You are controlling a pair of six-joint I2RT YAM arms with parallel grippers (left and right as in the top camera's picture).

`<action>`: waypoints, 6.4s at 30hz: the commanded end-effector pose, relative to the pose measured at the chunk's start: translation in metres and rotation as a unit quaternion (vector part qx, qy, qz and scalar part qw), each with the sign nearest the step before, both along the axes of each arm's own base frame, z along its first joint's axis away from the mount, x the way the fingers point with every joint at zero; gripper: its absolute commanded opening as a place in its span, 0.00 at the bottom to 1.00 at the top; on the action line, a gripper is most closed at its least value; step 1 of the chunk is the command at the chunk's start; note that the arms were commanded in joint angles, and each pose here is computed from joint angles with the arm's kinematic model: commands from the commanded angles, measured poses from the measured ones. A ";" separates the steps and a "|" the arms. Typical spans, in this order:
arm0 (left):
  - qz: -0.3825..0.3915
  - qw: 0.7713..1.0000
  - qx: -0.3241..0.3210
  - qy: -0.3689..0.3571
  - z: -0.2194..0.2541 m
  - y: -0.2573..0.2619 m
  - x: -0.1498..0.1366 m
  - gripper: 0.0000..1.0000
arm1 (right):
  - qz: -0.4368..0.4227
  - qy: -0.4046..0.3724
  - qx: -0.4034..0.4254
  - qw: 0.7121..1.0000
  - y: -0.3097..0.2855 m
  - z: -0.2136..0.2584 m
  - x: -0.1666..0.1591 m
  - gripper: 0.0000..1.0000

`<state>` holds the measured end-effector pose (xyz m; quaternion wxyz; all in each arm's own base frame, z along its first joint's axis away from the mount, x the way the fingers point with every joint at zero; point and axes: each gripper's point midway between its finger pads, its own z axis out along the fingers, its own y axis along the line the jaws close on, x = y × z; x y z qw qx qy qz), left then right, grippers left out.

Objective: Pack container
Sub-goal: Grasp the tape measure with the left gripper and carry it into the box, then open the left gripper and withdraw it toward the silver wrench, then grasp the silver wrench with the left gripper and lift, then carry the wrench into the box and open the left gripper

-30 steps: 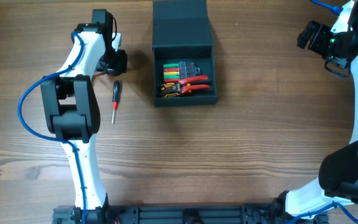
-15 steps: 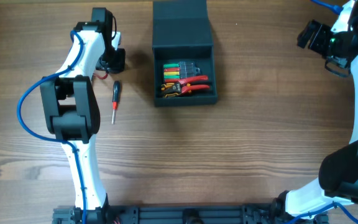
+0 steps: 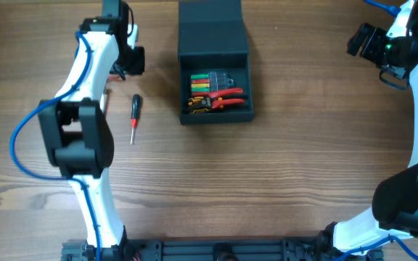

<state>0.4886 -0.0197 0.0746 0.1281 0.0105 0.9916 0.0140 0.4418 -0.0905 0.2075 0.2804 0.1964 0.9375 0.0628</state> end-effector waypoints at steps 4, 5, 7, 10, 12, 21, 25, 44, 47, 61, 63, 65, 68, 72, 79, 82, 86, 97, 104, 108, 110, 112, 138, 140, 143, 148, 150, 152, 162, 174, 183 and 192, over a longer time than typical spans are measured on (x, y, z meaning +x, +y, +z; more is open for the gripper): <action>0.022 0.995 -0.040 -0.084 0.097 -0.049 -0.016 0.05 | -0.011 0.006 -0.001 1.000 -0.004 -0.005 0.001 1.00; 0.024 0.994 -0.049 -0.089 0.106 -0.063 -0.022 0.04 | -0.011 0.006 -0.001 1.000 -0.004 -0.005 0.001 1.00; 0.022 0.993 -0.065 -0.095 0.115 -0.091 -0.030 0.04 | -0.010 0.006 -0.001 1.000 -0.004 -0.005 0.001 1.00; 0.013 0.992 -0.085 -0.093 0.116 -0.136 -0.042 0.04 | -0.011 0.006 -0.001 1.000 -0.004 -0.006 0.001 1.00; 0.003 0.991 -0.099 -0.093 0.113 -0.169 -0.049 0.04 | -0.010 0.006 -0.001 1.000 -0.004 -0.006 0.001 1.00; 0.028 0.987 -0.132 -0.085 0.072 -0.250 -0.054 0.04 | -0.011 0.008 -0.001 1.000 -0.004 -0.006 0.000 1.00; 0.013 0.989 -0.124 -0.073 0.040 -0.266 -0.050 0.04 | -0.011 0.008 -0.001 1.000 -0.004 -0.006 0.000 1.00; -0.072 0.984 -0.114 -0.118 -0.009 -0.292 -0.012 0.33 | -0.011 0.013 0.001 1.000 -0.004 -0.007 -0.002 1.00; -0.077 0.983 -0.115 -0.124 -0.006 -0.293 -0.010 0.63 | -0.011 0.015 0.002 1.000 -0.003 -0.008 -0.003 1.00; -0.010 0.967 -0.029 -0.252 0.155 -0.216 -0.030 0.84 | -0.011 0.012 0.001 1.000 -0.004 -0.007 -0.001 1.00; 0.023 0.961 0.016 -0.274 0.182 -0.180 -0.037 0.87 | -0.012 0.010 0.000 1.000 -0.004 -0.006 0.000 1.00; 0.048 0.962 0.049 -0.264 0.193 -0.143 -0.048 0.88 | -0.012 0.010 0.000 1.000 -0.004 -0.006 0.000 1.00; 0.098 0.973 0.101 -0.185 0.177 -0.074 -0.068 0.93 | -0.011 0.010 0.000 1.000 -0.004 -0.006 0.000 1.00; 0.131 0.988 0.080 -0.018 0.122 -0.002 -0.098 0.95 | -0.012 0.006 -0.001 1.000 -0.004 -0.005 0.001 1.00; 0.136 0.987 0.005 0.088 0.059 0.074 -0.102 0.93 | -0.012 -0.014 -0.006 1.000 -0.007 0.000 0.009 1.00; 0.130 0.987 0.013 0.094 0.037 0.087 -0.091 0.92 | -0.012 -0.016 -0.007 1.000 -0.007 0.001 0.010 1.00; 0.136 0.986 0.018 0.093 0.005 0.096 -0.072 0.79 | -0.011 -0.016 -0.007 1.000 -0.007 0.001 0.010 1.00; 0.080 0.995 0.031 0.043 -0.047 0.103 -0.021 0.71 | -0.011 -0.008 -0.005 1.000 -0.006 -0.001 0.007 1.00; 0.066 0.997 0.034 0.038 -0.063 0.104 -0.012 0.68 | -0.011 0.001 -0.003 1.000 -0.005 -0.004 0.003 1.00; 0.043 0.998 0.039 0.037 -0.063 0.104 -0.011 0.59 | -0.011 0.001 -0.003 1.000 -0.005 -0.004 0.003 1.00; 0.035 0.998 0.041 0.038 -0.064 0.104 -0.011 0.47 | -0.011 0.001 -0.003 1.000 -0.005 -0.004 0.003 1.00; 0.036 0.998 0.042 0.034 -0.063 0.105 -0.009 0.46 | -0.011 0.001 -0.003 1.000 -0.005 -0.004 0.003 1.00; 0.045 0.992 0.017 0.116 -0.092 0.094 -0.056 0.38 | -0.011 0.009 -0.001 1.000 -0.004 -0.006 0.000 1.00; 0.046 0.992 0.017 0.115 -0.092 0.094 -0.056 0.27 | -0.011 0.009 -0.001 1.000 -0.004 -0.006 0.000 1.00; 0.046 0.992 0.017 0.116 -0.092 0.094 -0.056 0.13 | -0.011 0.008 -0.001 1.000 -0.004 -0.006 0.000 1.00; 0.045 0.992 0.017 0.118 -0.091 0.093 -0.057 0.06 | -0.010 0.008 -0.001 1.000 -0.004 -0.006 0.000 1.00; 0.045 0.992 0.016 0.120 -0.088 0.093 -0.059 0.04 | -0.011 0.008 -0.001 1.000 -0.004 -0.006 0.000 1.00; 0.045 0.992 0.017 0.117 -0.080 0.093 -0.059 0.04 | -0.010 0.008 -0.001 1.000 -0.004 -0.006 0.001 1.00; -0.008 0.999 0.029 -0.018 0.053 0.044 -0.047 0.04 | -0.011 0.003 -0.002 1.000 -0.005 -0.005 0.003 1.00; -0.435 0.884 0.085 -0.151 0.129 -0.171 -0.075 0.04 | -0.011 -0.007 -0.005 1.000 -0.006 -0.002 0.006 1.00; -0.706 0.691 0.139 -0.065 0.025 -0.236 -0.090 0.04 | -0.011 -0.005 -0.004 1.000 -0.006 -0.002 0.006 1.00; -0.767 0.602 0.188 -0.120 0.004 -0.257 -0.053 0.04 | -0.011 0.010 0.000 1.000 -0.004 -0.007 -0.001 1.00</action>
